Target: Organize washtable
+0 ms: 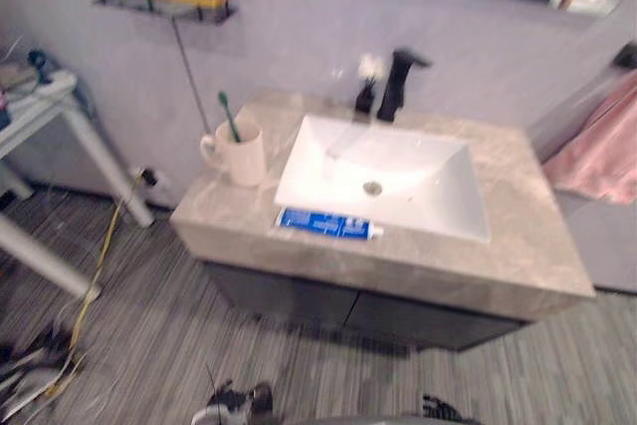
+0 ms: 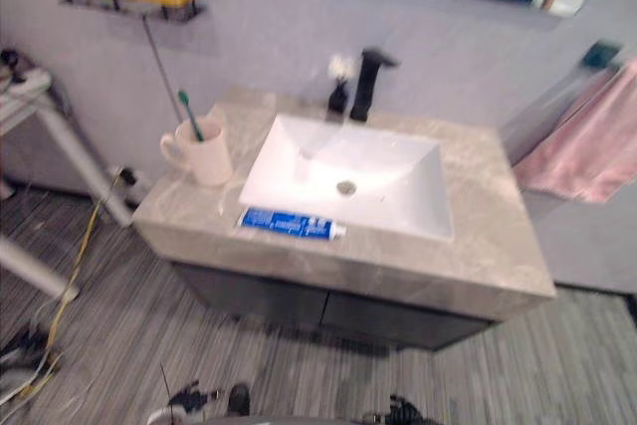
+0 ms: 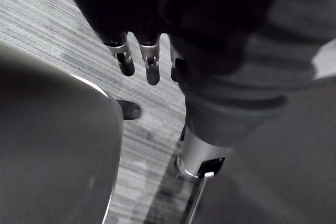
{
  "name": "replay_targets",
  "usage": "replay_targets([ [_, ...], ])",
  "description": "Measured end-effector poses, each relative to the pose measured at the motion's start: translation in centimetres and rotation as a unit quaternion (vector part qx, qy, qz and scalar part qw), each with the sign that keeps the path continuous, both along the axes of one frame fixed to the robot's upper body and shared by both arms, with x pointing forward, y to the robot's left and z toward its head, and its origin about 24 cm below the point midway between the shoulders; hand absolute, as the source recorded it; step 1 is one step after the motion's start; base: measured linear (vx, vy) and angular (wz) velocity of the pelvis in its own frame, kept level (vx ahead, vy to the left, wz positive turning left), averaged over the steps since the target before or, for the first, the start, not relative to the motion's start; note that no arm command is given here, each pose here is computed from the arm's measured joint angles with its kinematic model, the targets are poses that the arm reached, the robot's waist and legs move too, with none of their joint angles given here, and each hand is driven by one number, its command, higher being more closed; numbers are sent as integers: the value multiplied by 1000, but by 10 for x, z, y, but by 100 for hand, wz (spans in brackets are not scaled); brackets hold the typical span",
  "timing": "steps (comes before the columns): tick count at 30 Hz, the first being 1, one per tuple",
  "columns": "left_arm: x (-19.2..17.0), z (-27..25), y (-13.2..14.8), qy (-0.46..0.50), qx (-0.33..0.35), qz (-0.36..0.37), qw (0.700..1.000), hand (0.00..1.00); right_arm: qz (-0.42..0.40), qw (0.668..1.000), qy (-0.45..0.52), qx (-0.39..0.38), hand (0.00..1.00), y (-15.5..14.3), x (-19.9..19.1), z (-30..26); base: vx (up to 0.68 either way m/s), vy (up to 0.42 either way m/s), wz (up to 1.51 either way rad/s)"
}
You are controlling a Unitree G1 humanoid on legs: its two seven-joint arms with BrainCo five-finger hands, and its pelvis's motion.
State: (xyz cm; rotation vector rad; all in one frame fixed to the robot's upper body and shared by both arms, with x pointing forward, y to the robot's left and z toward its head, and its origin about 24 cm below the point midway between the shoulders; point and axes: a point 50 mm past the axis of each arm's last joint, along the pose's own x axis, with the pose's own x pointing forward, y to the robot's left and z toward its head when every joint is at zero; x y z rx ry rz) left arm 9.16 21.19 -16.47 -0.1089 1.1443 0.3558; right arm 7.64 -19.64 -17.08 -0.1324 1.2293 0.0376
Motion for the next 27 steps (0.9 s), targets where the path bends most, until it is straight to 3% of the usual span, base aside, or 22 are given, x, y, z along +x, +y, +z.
replay_targets([
  [4, -14, -6, -22, 16, -29, 9, 999, 0, -2, 1000, 3, -19, 0, -18, -6, 2, -88, 269, 18],
  [6, -13, -6, -25, 18, -28, -17, 999, 0, -1, 1000, 2, -22, 0, -21, -4, 3, -178, 318, 16],
  [9, -10, -3, -8, 18, 1, -51, 999, 0, -3, 1000, 10, -2, 0, -4, -10, -1, -126, 189, -5],
  [13, -11, -5, -19, 35, 0, -120, 992, 0, -20, 1000, 0, -2, 0, -6, -11, 0, -83, 160, -39],
  [16, -9, -4, -12, 38, 9, -122, 992, 0, -81, 997, 7, 8, 0, -4, -21, -2, 55, 65, -4],
  [27, -15, -6, -10, 41, -3, -68, 997, 0, -106, 994, 11, 2, 0, -7, -25, -2, -5, 2, -30],
])
